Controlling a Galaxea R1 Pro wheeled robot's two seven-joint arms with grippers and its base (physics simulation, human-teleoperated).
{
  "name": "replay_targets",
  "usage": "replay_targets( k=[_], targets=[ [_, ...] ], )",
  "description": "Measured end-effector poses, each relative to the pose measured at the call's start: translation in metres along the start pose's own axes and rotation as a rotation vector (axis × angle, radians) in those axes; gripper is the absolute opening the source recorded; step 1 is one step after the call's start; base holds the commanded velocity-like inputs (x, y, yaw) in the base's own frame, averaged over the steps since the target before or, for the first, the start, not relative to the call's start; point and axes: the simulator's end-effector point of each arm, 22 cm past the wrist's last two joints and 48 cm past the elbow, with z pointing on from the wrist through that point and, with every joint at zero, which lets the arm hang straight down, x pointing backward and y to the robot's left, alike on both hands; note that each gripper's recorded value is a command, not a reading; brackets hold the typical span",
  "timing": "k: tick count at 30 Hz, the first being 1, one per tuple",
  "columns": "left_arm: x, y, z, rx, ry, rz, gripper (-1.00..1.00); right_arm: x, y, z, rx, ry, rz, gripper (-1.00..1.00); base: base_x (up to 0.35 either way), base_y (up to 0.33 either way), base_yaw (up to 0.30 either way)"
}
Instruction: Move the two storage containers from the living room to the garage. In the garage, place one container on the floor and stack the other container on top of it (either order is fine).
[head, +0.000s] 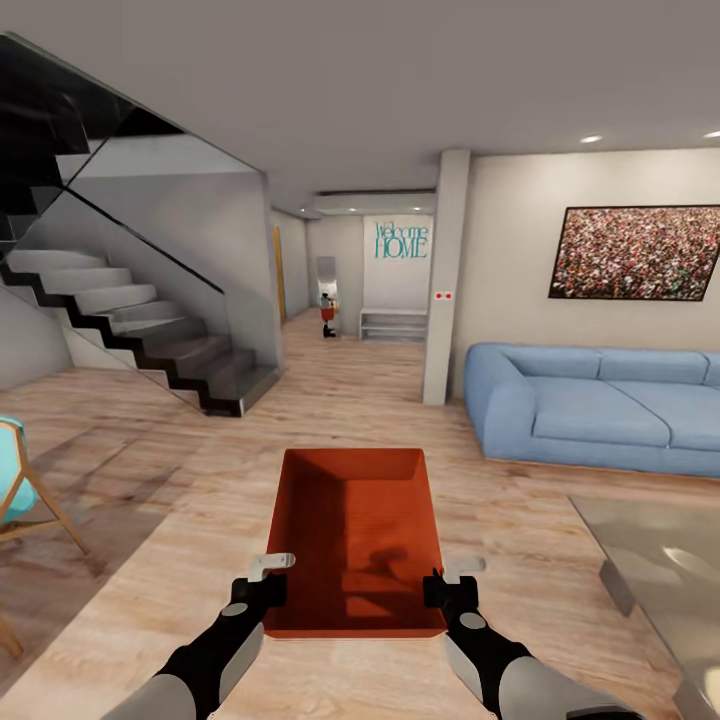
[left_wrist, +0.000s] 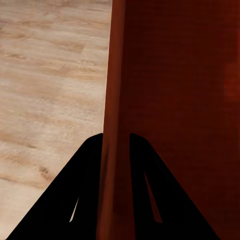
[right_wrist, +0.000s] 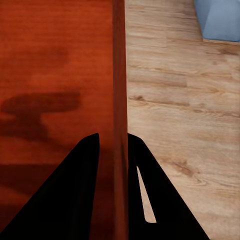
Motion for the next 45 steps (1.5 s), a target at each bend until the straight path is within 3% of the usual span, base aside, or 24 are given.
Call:
replay_targets(
  k=[9, 23, 45],
  targets=[
    [0.0, 0.0, 0.0, 0.0, 0.0, 0.0, -1.0, 0.0, 0.0, 0.0, 0.0, 0.0, 0.0, -1.0, 0.323, 0.0, 0.0],
    [0.008, 0.008, 0.0, -0.002, 0.01, -0.01, -1.0, 0.004, 0.007, -0.002, 0.003, 0.007, -0.024, -1.0, 0.052, 0.0, 0.0],
    [0.017, 0.006, 0.0, -0.005, 0.022, -0.019, -1.0, 0.01, 0.005, -0.002, 0.0, 0.017, -0.028, -1.0, 0.28, 0.0, 0.0]
  ],
)
